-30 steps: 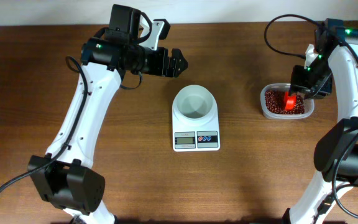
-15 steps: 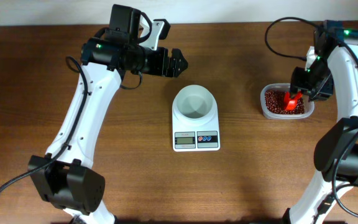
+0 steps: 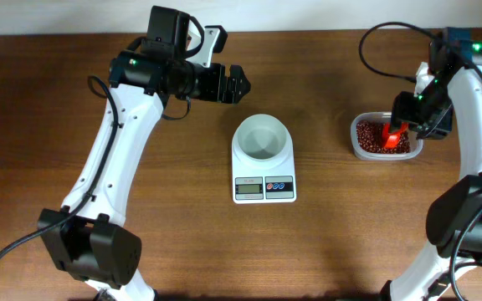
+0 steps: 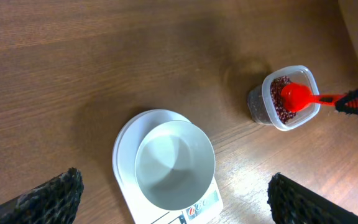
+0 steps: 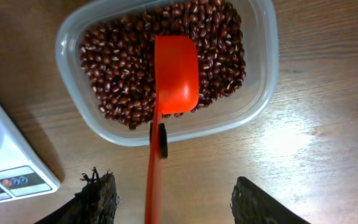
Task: Scoop item into bowl and weigh 50g on scale
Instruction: 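Move the left gripper to the scale's TARE button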
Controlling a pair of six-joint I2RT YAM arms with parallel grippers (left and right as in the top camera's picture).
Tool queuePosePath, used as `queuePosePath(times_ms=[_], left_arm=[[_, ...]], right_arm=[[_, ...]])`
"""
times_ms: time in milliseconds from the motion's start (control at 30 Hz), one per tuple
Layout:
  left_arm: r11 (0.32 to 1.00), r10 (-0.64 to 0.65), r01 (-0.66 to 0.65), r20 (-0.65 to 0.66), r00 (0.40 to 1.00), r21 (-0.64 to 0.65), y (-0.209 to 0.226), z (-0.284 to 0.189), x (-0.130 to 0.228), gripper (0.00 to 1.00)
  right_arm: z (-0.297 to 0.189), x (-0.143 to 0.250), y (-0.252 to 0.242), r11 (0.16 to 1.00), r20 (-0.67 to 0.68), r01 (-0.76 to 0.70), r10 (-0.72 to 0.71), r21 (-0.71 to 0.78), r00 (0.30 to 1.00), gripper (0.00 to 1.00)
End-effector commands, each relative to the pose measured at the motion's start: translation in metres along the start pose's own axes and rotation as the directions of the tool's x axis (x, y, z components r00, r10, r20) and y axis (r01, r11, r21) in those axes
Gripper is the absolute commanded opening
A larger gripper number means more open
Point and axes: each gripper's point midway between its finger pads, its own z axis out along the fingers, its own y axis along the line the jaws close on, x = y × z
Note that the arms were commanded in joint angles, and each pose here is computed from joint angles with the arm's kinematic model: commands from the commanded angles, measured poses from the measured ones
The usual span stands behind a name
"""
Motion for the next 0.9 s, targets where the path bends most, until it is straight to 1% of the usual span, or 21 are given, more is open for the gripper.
queuePosePath(times_ms=[0,33,67,100,267,367,467,567,767,833,867], left_arm=[[1.000,0.030,-0.030,0.025,0.999,-0.009,-0.003,-0.011,-0.004,0.98],[0.999,0.030,-0.030,0.025,0.999,-0.011,-0.003,-0.011,-0.004,0.98],[0.999,0.030,-0.030,0.026,0.999,-0.019,-0.001,-0.011,-0.004,0.98],[0.999,0.030,-0.030,0.026,0.999,-0.019,-0.001,-0.011,-0.004,0.98],[0.999,0.030,-0.030,0.026,0.999,-0.020,-0.001,-0.011,-0.004,0.98],[0.999,0.031,-0.030,0.027,0.999,-0.020,-0.001,-0.011,-0.004,0.98],[0.999,0.031,-0.030,0.026,0.999,-0.020,-0.001,-0.011,-0.004,0.98],[0.999,0.031,-0.030,0.026,0.999,-0.020,-0.001,-0.011,-0.004,0.98],[0.999,0.030,-0.030,0.027,0.999,-0.020,-0.001,-0.011,-0.004,0.98],[0.999,0.030,-0.030,0.027,0.999,-0.020,-0.001,-0.011,-0.004,0.98],[0.999,0.031,-0.030,0.027,0.999,-0.020,-0.001,-0.011,-0.004,0.98]], right_arm=[[0.011,0.004,0.008,1.000,-0.011,0.013,-0.013,0.004,1.000,0.61],[0.012,0.004,0.009,1.000,-0.007,0.014,-0.014,0.011,1.000,0.61],[0.014,0.002,0.002,0.998,0.004,-0.024,0.024,0.066,1.000,0.61],[0.016,0.001,-0.001,0.995,0.014,-0.034,0.033,0.093,0.999,0.61],[0.022,-0.009,0.005,0.997,0.048,-0.035,0.032,0.065,0.998,0.59],[0.023,-0.007,0.008,0.998,0.038,-0.034,0.033,0.047,0.999,0.48],[0.023,-0.006,0.008,0.998,0.036,-0.034,0.033,0.048,0.999,0.46],[0.024,-0.007,0.008,0.998,0.037,-0.034,0.032,0.048,0.999,0.40],[0.032,-0.008,0.007,0.998,0.041,-0.034,0.032,0.047,0.999,0.39],[0.032,-0.010,0.008,0.998,0.051,-0.034,0.032,0.046,0.998,0.34],[0.032,-0.011,0.008,0.998,0.053,-0.034,0.032,0.046,0.998,0.33]])
